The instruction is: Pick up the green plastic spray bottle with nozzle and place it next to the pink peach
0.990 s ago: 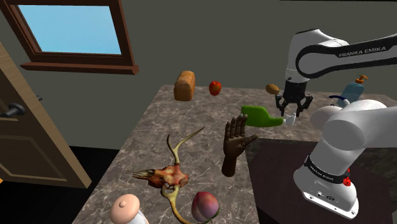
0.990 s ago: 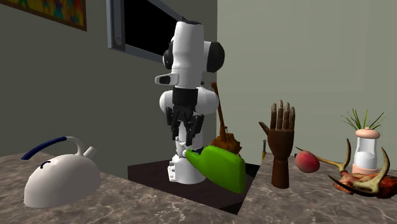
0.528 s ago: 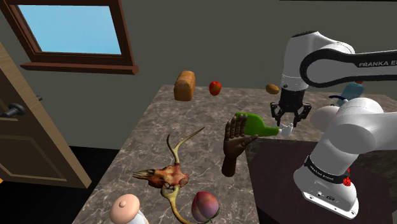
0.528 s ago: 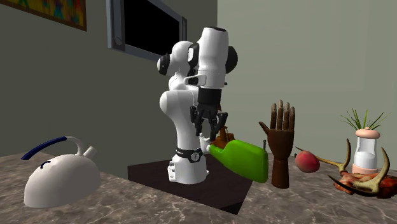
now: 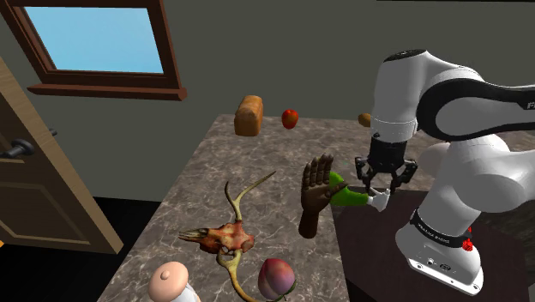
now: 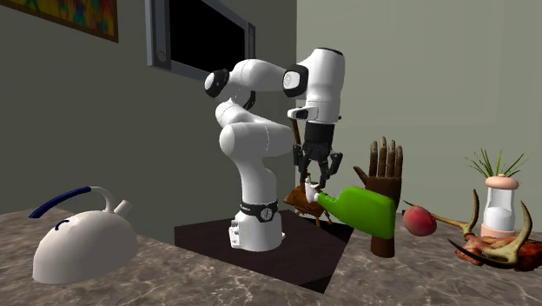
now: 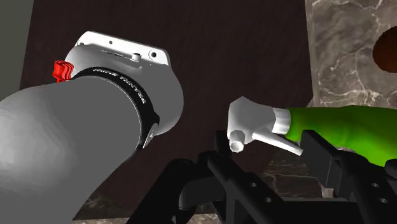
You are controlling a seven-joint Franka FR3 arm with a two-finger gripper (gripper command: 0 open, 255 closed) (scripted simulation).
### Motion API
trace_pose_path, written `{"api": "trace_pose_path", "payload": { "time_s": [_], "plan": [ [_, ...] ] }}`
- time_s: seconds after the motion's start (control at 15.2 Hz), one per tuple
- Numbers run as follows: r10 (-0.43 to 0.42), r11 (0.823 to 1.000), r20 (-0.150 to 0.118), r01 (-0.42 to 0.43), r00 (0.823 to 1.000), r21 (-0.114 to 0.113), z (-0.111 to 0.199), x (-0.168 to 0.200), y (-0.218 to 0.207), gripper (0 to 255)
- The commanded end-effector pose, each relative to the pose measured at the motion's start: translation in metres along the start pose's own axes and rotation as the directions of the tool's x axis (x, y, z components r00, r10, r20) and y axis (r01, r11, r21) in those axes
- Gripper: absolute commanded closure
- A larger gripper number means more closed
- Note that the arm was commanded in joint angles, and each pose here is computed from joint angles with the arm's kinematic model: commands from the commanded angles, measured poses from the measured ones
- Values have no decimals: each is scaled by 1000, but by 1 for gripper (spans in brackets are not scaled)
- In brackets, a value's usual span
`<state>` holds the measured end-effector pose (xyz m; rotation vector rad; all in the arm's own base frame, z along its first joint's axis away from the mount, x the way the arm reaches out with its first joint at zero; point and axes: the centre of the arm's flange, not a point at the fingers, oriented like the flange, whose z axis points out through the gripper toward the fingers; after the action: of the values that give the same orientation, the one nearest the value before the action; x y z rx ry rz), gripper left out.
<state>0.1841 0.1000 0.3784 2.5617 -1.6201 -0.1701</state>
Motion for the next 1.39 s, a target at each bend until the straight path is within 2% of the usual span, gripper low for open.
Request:
{"api": "trace_pose_path", "payload": {
  "time_s": [0.0,1.12,1.32],
  "plan": [
    [3,1000,5,-3,1000,1,-3,-24,-6,255],
    [3,1000,5,-3,1000,1,-4,-239,-67,255],
    [3,1000,5,-3,1000,1,6,-244,-70,255]
  ]
}}
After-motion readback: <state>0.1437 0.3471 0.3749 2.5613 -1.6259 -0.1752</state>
